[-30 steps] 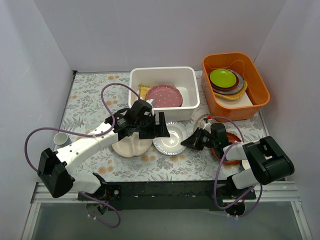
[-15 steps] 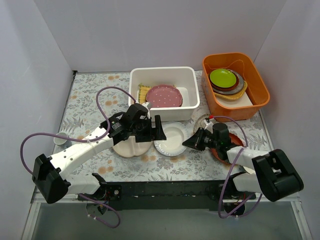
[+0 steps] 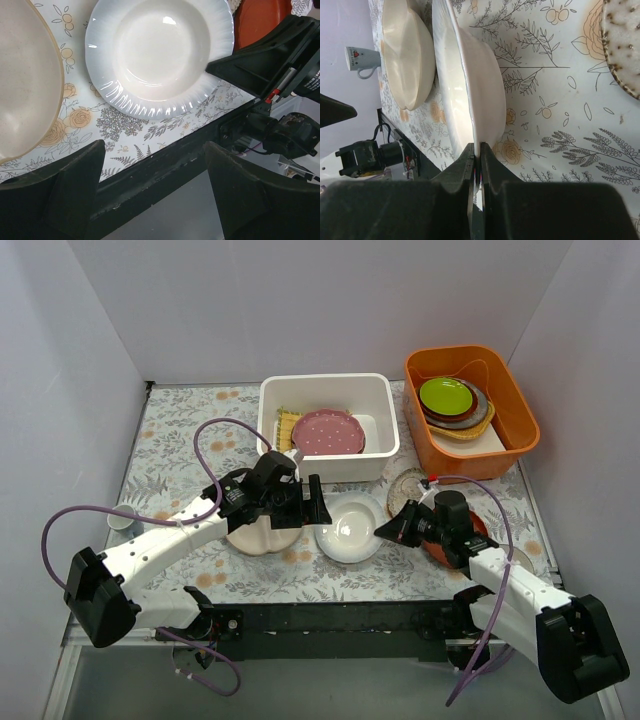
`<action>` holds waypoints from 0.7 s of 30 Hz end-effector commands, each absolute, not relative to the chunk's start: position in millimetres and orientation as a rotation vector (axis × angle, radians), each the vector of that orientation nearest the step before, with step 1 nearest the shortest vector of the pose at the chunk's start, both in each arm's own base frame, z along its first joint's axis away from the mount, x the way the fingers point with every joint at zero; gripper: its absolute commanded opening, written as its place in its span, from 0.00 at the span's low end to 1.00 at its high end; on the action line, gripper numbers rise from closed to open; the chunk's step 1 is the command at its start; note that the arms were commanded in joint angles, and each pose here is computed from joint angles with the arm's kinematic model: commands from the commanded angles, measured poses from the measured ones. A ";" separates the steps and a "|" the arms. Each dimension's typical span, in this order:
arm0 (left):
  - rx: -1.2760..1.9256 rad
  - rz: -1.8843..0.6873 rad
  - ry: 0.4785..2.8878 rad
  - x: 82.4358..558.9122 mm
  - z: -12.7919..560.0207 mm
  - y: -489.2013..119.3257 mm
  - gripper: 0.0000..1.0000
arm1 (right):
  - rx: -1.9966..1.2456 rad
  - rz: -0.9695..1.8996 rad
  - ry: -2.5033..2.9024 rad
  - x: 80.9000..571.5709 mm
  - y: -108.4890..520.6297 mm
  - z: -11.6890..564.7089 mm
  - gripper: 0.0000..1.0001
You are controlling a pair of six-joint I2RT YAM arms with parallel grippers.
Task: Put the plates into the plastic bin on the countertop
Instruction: Pick up the plate at the center of the board.
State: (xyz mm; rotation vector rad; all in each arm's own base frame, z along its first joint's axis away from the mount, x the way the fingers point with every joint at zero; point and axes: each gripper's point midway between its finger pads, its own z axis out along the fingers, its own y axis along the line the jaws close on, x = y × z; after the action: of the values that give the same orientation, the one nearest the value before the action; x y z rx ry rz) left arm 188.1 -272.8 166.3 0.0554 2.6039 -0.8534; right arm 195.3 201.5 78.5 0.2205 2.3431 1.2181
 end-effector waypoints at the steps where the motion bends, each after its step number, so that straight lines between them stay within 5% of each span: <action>1: 0.059 -0.892 2.569 188.3 173.9 -274.3 0.79 | 0.157 1.229 2.283 199.9 204.0 101.7 0.01; 21: 0.045 -0.908 2.577 186.7 164.7 -275.8 0.79 | 0.113 1.255 2.155 201.4 201.2 182.8 0.01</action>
State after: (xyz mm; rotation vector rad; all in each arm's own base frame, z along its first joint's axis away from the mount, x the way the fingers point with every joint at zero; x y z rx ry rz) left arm 187.0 -274.8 162.3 0.0494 2.5944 -0.8812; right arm 192.3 195.2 136.4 0.1938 2.2893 1.1993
